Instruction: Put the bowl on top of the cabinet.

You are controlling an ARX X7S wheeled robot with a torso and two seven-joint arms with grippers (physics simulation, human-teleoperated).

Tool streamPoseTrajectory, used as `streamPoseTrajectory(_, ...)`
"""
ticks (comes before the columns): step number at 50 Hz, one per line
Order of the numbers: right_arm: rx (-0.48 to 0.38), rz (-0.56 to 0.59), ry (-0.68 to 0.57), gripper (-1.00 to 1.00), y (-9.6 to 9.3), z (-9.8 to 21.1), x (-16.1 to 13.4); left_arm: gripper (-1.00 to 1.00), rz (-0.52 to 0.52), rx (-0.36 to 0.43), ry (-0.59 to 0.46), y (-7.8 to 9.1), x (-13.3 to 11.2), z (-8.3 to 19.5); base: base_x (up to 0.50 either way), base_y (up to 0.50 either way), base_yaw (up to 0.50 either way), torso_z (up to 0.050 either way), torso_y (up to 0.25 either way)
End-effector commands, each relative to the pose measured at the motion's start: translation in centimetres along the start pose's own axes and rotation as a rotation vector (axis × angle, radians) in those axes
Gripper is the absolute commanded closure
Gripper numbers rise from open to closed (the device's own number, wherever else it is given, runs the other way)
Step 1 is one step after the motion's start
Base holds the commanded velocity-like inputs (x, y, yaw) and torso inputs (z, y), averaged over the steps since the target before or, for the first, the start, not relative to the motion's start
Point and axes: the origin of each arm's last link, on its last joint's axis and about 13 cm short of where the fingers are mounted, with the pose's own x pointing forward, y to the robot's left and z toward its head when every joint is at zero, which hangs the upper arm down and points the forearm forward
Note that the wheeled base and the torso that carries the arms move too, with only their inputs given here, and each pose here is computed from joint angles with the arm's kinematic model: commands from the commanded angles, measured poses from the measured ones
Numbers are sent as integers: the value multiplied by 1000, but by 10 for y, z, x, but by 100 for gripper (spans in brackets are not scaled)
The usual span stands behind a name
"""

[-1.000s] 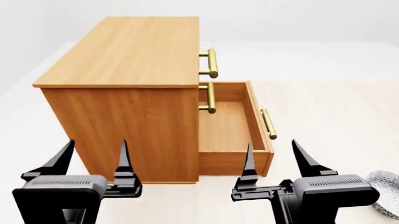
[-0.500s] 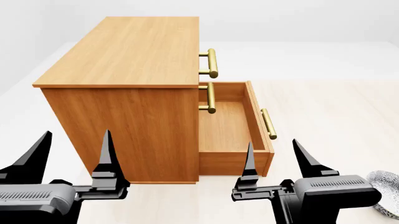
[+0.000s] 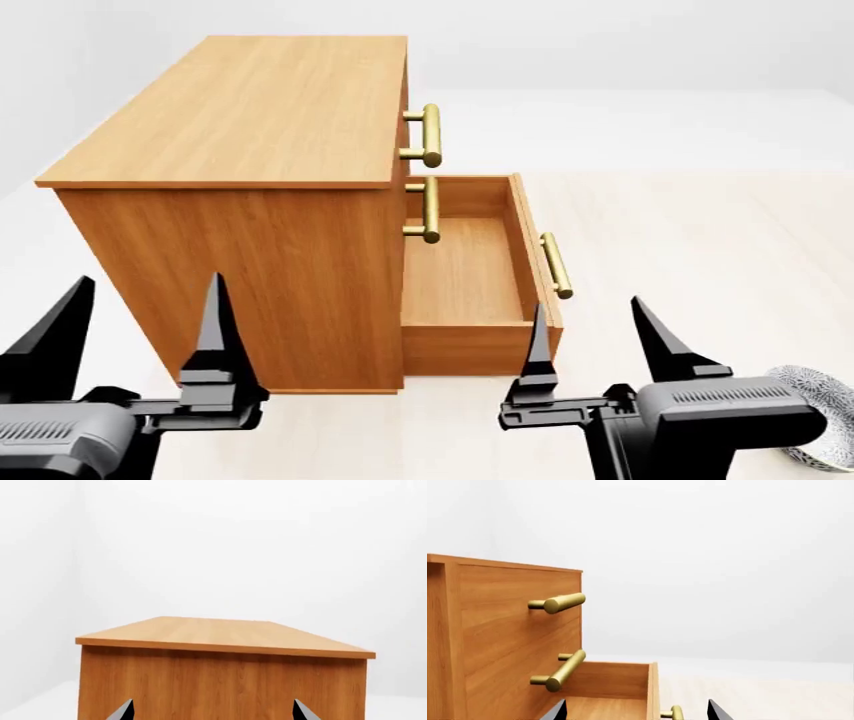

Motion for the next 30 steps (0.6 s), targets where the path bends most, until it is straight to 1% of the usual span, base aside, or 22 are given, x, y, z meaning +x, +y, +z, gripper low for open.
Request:
streamPoseTrajectory(1,-6,-1,12,-100,1,0,0,-100,3,-1,-6,1,0,2,0,0,0,0,0)
streamPoseTrajectory(8,-22,-12,29,-100,0,2,1,-100,8,-3,-9,2,0,2,0,0,0,0,0)
streamPoseTrajectory(15,-44,-38,58,-100,-7,6,3,-100,8,-6,-14,3,1,3,0,0,0,0,0)
streamPoseTrajectory(20,-53,-82,77,-100,-14,9,3,-100,9,-7,-19,4,0,7,0,0,0,0,0)
streamPoseTrajectory(25,-96,-145,112,-100,-26,15,4,-100,16,-9,-21,5,1,7,0,0,0,0,0)
streamPoseTrajectory(30,-131,-167,136,-100,-34,19,4,-100,17,-9,-24,5,1,8,0,0,0,0,0)
